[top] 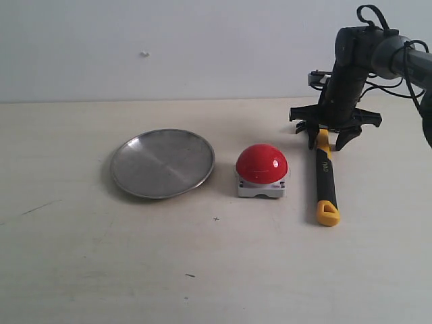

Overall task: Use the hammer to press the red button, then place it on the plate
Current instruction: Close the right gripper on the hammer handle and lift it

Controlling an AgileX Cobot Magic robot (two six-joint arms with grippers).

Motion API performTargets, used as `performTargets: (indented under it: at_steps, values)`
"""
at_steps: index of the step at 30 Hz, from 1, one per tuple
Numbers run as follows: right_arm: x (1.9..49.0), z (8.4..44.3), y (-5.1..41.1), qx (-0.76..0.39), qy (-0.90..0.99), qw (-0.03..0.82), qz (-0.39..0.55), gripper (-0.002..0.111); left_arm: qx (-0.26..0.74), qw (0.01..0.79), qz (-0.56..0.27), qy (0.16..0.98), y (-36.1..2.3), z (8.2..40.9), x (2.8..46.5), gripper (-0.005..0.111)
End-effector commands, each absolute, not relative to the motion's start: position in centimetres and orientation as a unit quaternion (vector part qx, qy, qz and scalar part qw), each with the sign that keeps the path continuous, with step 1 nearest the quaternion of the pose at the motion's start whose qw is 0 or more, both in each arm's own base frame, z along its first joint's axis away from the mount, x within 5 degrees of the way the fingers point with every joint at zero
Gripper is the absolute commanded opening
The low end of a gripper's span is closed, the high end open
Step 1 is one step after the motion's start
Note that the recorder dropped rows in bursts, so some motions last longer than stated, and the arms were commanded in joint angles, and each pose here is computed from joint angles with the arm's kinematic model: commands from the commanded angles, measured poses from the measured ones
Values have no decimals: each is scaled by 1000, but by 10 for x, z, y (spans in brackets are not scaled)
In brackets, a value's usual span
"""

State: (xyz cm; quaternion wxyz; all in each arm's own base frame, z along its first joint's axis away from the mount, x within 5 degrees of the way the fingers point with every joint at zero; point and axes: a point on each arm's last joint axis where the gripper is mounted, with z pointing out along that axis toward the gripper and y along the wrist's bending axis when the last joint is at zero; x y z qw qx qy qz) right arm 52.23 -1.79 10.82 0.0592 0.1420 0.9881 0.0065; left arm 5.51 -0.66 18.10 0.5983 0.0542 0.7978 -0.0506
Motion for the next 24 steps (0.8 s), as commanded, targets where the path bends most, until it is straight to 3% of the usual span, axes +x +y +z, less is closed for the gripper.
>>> performTargets:
  at_steps: [1,4,9,15,24]
  values:
    - [523,105,-20,140,988,59,6,54,52,605,-52,793,-7,182,55,0]
    - [523,105,-20,138,989,59,6,41,52,605,-52,793,-7,182,55,0]
    - [524,105,-19,132,989,60,6,2,52,605,-52,793,-7,182,55,0]
    - [524,122,-19,132,988,77,7,0,52,605,-52,793,-7,182,55,0]
    - [514,223,-3,127,977,173,5,0,52,605,-52,793,-7,182,55,0]
